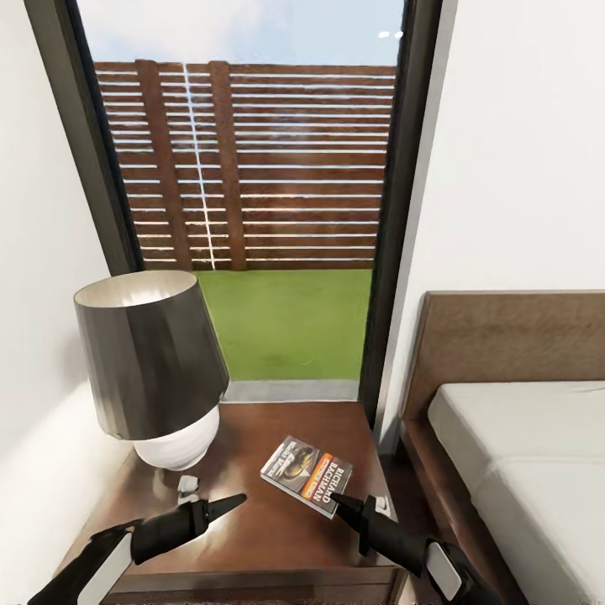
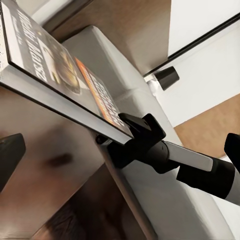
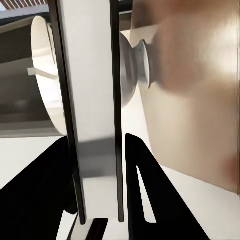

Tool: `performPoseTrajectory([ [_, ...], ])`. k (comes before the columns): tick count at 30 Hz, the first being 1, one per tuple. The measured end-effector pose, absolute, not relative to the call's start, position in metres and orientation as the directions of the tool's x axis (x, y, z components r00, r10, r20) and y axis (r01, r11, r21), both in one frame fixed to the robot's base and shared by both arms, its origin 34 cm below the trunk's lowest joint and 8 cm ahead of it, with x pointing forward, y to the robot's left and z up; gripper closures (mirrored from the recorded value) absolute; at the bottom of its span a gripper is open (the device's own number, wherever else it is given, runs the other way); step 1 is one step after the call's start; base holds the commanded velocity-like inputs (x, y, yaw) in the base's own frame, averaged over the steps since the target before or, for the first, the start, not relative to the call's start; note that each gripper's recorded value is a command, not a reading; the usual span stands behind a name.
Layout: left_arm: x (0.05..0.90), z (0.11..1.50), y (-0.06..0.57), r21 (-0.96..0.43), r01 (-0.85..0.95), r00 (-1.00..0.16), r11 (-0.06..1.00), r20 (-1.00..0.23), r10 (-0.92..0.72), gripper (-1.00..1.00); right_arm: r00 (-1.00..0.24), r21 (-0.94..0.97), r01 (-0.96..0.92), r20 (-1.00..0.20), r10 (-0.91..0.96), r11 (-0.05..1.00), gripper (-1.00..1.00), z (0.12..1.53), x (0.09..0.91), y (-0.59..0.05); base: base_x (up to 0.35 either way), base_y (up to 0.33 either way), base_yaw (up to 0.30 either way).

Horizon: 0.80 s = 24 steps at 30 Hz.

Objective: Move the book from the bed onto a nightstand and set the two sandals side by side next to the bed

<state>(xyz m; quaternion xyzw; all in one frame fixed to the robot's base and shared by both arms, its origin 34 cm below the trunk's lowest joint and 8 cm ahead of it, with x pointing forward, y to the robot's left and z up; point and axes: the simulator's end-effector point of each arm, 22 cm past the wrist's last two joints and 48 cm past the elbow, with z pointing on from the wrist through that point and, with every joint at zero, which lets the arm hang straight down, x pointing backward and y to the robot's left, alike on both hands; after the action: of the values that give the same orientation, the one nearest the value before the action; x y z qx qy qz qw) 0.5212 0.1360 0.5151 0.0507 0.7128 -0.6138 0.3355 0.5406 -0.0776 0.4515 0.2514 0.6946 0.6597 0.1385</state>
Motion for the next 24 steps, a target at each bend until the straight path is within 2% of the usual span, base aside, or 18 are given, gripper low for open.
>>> performPoseTrajectory([
  [12,0.519,0.513,0.135,-0.841,0.488,-0.769,0.233,-0.541,-0.341,-1.00,-0.836,0.986,0.169,0.141,0.531,0.004,1.00,0.446,0.539,-0.077,0.000,0.000,0.000],
  [24,0.517,0.555,0.076,-0.827,0.553,-0.753,0.098,-0.547,-0.365,-1.00,-0.836,0.986,0.169,0.141,0.530,0.005,1.00,0.446,0.539,-0.077,0.000,0.000,0.000],
])
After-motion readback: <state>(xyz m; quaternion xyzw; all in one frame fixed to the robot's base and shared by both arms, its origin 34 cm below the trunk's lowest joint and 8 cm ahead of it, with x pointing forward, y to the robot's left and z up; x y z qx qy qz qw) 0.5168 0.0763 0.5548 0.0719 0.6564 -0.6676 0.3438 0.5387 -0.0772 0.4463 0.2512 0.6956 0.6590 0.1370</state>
